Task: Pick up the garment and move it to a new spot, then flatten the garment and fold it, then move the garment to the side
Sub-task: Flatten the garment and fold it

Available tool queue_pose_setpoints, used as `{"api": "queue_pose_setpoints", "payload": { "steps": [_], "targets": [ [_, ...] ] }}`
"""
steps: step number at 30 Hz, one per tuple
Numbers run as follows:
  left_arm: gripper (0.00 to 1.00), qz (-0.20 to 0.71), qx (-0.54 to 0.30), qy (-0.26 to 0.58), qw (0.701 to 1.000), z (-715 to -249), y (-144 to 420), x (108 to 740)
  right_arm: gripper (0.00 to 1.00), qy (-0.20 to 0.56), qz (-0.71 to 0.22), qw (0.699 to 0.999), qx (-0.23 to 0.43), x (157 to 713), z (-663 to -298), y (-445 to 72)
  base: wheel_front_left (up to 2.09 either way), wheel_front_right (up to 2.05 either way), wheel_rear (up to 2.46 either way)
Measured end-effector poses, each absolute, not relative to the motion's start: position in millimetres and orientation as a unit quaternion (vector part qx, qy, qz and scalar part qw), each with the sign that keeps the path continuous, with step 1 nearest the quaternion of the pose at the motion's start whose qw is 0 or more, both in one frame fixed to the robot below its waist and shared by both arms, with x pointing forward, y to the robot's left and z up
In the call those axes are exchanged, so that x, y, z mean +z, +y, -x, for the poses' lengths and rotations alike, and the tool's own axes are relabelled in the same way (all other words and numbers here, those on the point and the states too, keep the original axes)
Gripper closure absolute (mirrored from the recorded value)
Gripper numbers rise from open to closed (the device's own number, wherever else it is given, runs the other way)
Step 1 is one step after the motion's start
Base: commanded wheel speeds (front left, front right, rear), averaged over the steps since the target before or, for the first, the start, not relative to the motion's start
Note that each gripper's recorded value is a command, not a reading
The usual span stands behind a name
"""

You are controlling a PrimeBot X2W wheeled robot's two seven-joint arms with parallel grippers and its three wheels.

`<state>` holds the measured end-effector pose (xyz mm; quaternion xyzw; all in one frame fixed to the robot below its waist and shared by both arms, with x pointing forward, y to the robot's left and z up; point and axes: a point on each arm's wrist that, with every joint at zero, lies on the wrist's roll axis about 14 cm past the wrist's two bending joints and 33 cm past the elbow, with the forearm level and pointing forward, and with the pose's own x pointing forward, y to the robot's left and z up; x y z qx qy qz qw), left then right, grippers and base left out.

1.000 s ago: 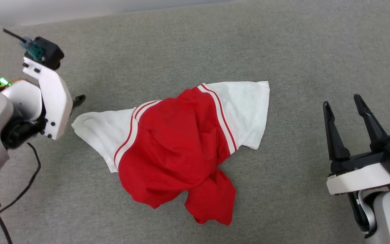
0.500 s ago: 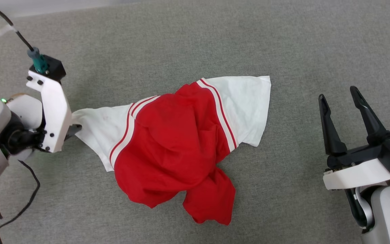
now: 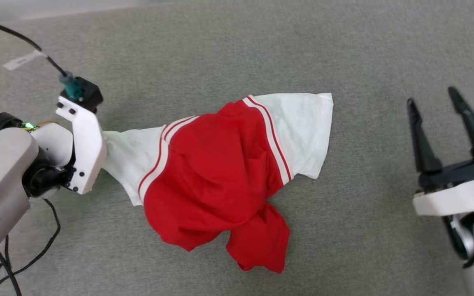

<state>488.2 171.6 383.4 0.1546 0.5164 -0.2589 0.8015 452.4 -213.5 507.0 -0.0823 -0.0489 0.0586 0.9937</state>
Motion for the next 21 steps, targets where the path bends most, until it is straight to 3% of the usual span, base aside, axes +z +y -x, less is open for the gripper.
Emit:
{"api": "queue_pose_setpoints", "payload": {
  "steps": [6, 9, 15, 21],
  "targets": [
    [1.0, -0.168, -0.278, 0.454, 0.829, -488, 168, 418, 0.0, -0.122, 0.149, 0.976, 0.097, 564, -479, -208, 0.0, 0.0, 0.0],
    [1.0, -0.163, -0.283, 0.43, 0.842, -484, 167, 433, 0.0, -0.123, 0.188, 0.965, 0.133, 585, -497, -191, 0.0, 0.0, 0.0],
    [1.0, -0.164, -0.289, 0.391, 0.858, -479, 165, 454, 0.0, 0.007, 0.248, 0.946, 0.21, 568, -528, -158, 0.0, 0.0, 0.0],
    [1.0, -0.162, -0.293, 0.373, 0.865, -480, 164, 460, 0.0, 0.231, 0.281, 0.897, 0.251, 511, -536, -157, 0.0, 0.0, 0.0]
  ]
}}
